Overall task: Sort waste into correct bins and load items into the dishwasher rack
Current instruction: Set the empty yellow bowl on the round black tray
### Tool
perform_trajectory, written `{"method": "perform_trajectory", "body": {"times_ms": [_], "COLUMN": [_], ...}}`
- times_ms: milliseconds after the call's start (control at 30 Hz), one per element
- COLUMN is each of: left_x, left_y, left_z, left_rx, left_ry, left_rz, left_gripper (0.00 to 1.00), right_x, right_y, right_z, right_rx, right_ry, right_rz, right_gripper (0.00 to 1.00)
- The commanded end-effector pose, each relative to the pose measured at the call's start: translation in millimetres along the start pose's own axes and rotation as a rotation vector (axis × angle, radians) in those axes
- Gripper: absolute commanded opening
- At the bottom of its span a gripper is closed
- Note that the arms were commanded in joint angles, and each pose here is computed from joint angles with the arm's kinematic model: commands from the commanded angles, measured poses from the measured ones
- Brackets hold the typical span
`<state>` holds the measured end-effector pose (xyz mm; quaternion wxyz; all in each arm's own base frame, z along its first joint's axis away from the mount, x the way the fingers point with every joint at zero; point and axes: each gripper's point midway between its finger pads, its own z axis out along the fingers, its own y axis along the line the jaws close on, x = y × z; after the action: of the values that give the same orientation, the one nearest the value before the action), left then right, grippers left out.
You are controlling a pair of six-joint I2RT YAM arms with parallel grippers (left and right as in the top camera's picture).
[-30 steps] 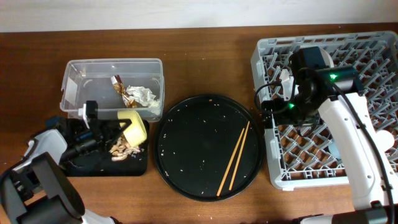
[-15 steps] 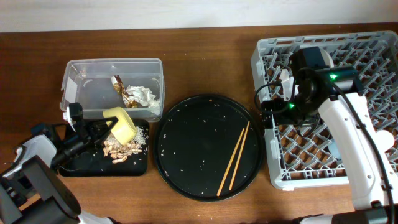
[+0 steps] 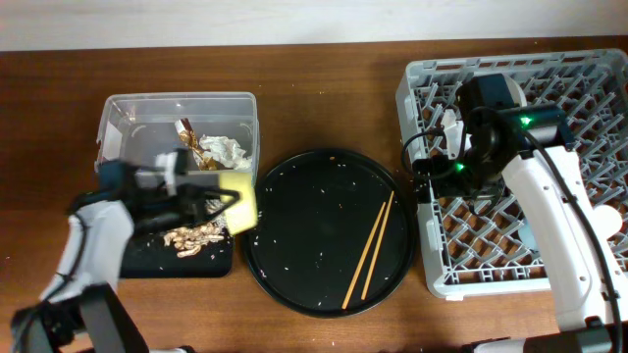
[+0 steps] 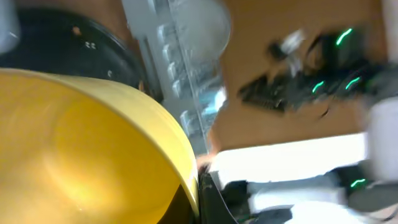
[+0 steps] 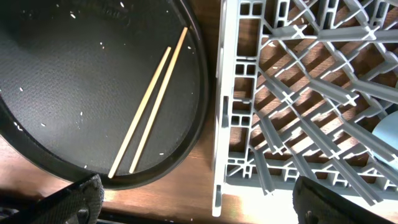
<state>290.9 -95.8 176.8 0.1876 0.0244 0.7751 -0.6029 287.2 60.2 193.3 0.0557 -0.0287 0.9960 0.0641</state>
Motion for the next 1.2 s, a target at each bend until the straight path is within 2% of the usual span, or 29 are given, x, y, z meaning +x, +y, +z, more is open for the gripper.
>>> {"method": "perform_trajectory", "body": {"times_ms": [0, 67, 100, 200, 267, 333, 500, 533, 600, 633, 667, 733, 867, 933, 967, 1000, 1033, 1067, 1167], "left_x": [26, 41, 49, 53, 58, 63, 70, 69, 67, 64, 63, 51, 24, 13, 9, 5, 2, 0, -2], "left_y": [6, 14, 24, 40, 34, 35, 58, 57, 54, 53, 52, 44, 29, 23, 21, 21, 23, 24, 34], "left_z": [61, 95, 115, 138, 160, 174, 190, 191, 192, 192, 191, 175, 107, 54, 30, 0, -20, -30, -57], "left_rx": [-0.188, -0.306, -0.431, -0.662, -0.698, -0.73, -0.757, -0.754, -0.751, -0.75, -0.75, -0.773, -0.867, -0.933, -0.962, -1.001, -1.026, -1.04, -1.083], "left_ry": [0.237, 0.325, 0.359, 0.36, 0.353, 0.348, 0.364, 0.359, 0.353, 0.348, 0.344, 0.312, 0.184, 0.104, 0.062, 0.005, -0.036, -0.059, -0.108], "left_rz": [0.139, 0.219, 0.295, 0.465, 0.583, 0.639, 0.616, 0.619, 0.622, 0.623, 0.623, 0.581, 0.379, 0.278, 0.233, 0.172, 0.129, 0.105, 0.02], "left_gripper": [0.0, 0.0, 0.0, 0.0, 0.0, 0.0, 0.01, 0.04, 0.22, 0.41, 0.49, 0.59, 0.6, 0.63, 0.64, 0.69, 0.73, 0.76, 0.82], "right_x": [1, 1, 1, 1, 1, 2, 2, 2, 2, 2, 2, -1, -12, -19, -20, -20, -19, -18, -11], "right_y": [2, 2, 2, 2, 2, 2, 2, 2, 2, 2, 2, 3, 18, 31, 38, 48, 59, 65, 88], "right_z": [2, 2, 2, 2, 2, 2, 2, 2, 2, 2, 2, 2, 1, 0, 2, 6, 14, 19, 63], "right_rx": [-0.005, -0.005, -0.005, -0.006, -0.006, -0.006, -0.006, -0.006, -0.005, -0.005, -0.005, -0.009, -0.094, -0.146, -0.154, -0.159, -0.161, -0.162, -0.143], "right_ry": [0.007, 0.007, 0.007, 0.007, 0.007, 0.009, 0.011, 0.011, 0.011, 0.011, 0.01, -0.001, -0.045, -0.071, -0.075, -0.066, -0.044, -0.026, 0.114], "right_rz": [-0.01, -0.01, -0.01, -0.01, -0.01, -0.01, -0.009, -0.009, -0.009, -0.009, -0.01, -0.011, -0.019, -0.041, -0.06, -0.09, -0.121, -0.138, -0.125], "right_gripper": [0.99, 0.99, 0.99, 0.98, 0.98, 0.98, 0.98, 0.98, 0.98, 0.98, 0.98, 0.98, 0.98, 1.0, 0.95, 0.91, 0.9, 0.88, 0.74]}}
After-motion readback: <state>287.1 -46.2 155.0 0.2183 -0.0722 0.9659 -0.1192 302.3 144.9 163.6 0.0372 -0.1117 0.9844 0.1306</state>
